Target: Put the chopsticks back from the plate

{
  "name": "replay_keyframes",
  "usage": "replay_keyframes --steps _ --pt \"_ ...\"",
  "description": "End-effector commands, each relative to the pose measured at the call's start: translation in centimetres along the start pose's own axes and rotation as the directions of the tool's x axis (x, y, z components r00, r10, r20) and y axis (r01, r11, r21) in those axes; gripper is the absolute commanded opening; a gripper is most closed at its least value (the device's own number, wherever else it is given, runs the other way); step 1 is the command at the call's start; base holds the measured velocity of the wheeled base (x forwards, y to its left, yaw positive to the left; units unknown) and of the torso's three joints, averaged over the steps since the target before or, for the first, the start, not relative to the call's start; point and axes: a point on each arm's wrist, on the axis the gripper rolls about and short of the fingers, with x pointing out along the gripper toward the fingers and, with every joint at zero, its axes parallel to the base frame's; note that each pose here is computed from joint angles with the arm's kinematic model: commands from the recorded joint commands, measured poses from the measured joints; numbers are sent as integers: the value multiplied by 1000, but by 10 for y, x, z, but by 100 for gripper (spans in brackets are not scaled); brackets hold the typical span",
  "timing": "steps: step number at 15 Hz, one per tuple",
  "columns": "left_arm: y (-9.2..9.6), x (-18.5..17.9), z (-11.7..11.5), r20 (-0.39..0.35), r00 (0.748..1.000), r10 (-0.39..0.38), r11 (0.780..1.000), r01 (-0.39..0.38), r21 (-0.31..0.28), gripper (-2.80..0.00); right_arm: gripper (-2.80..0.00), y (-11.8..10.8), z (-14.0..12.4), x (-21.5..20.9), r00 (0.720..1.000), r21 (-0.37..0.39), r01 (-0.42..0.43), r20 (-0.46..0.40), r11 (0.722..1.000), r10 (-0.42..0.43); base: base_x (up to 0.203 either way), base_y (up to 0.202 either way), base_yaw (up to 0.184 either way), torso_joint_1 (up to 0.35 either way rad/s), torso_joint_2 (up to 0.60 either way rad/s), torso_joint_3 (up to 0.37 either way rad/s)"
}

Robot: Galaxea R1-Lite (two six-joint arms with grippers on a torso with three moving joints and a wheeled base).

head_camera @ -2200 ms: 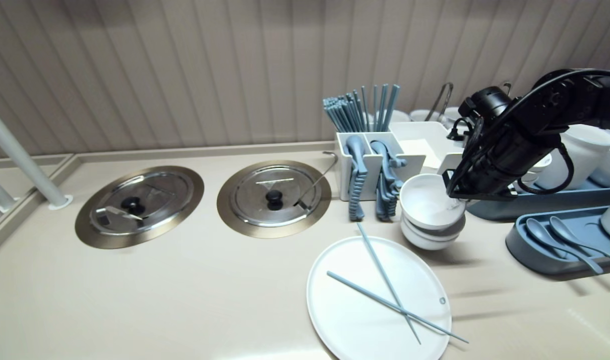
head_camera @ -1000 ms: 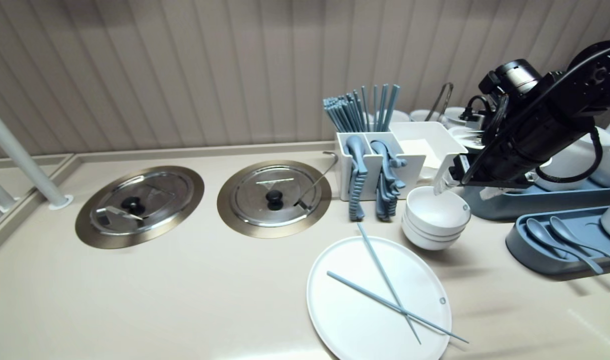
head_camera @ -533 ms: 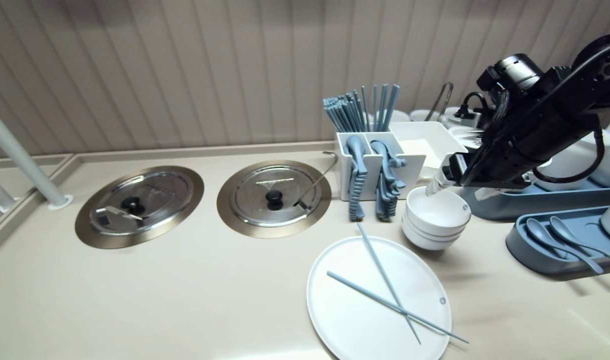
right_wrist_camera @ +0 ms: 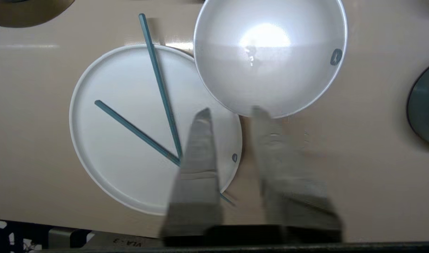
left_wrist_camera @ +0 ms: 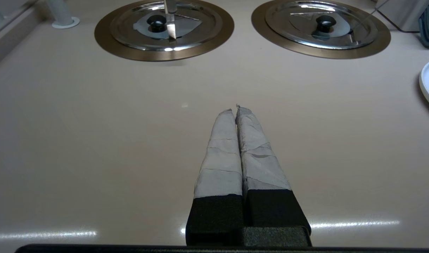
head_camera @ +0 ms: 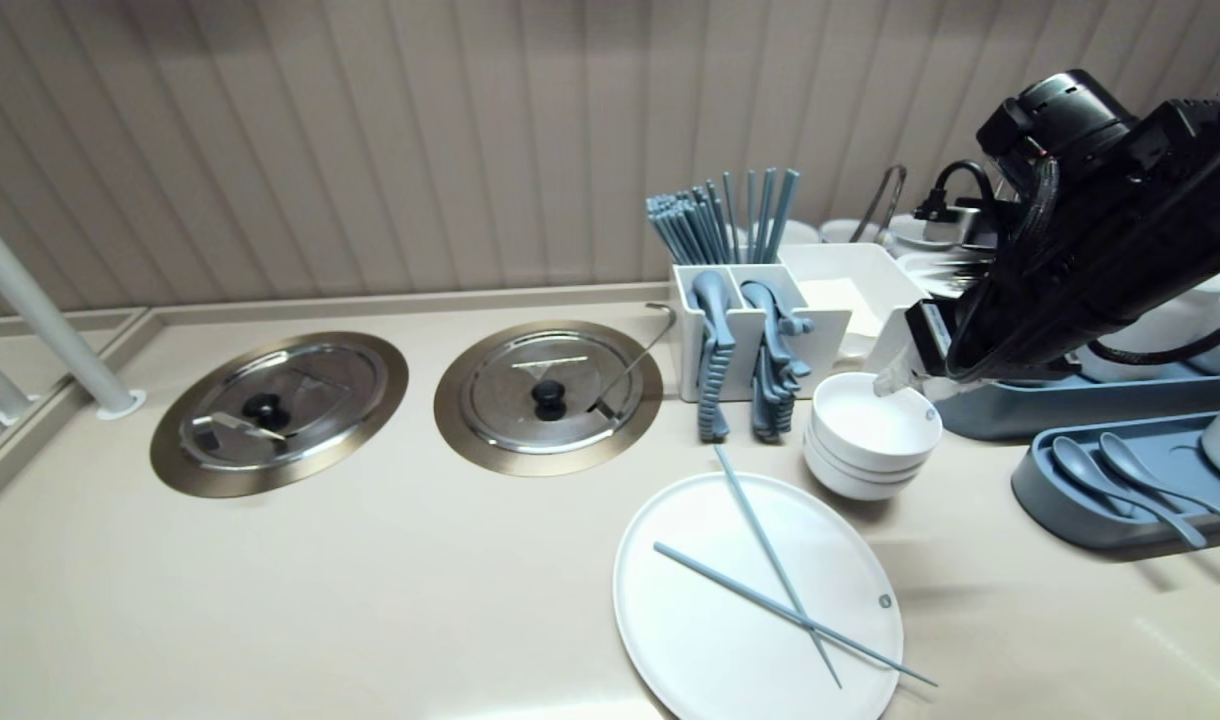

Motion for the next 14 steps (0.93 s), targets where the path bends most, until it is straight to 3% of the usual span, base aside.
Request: replay_keyframes --steps 1,14 --pt "0 0 -2 -7 1000 0 1000 0 0 -280 -280 2 -4 -11 1000 -7 -11 15 1000 11 0 0 0 0 0 0" --pt "0 0 -2 -7 1000 -1 1000 1 0 -280 -280 20 -24 -43 996 -74 -71 52 995 75 0 0 0 0 0 0"
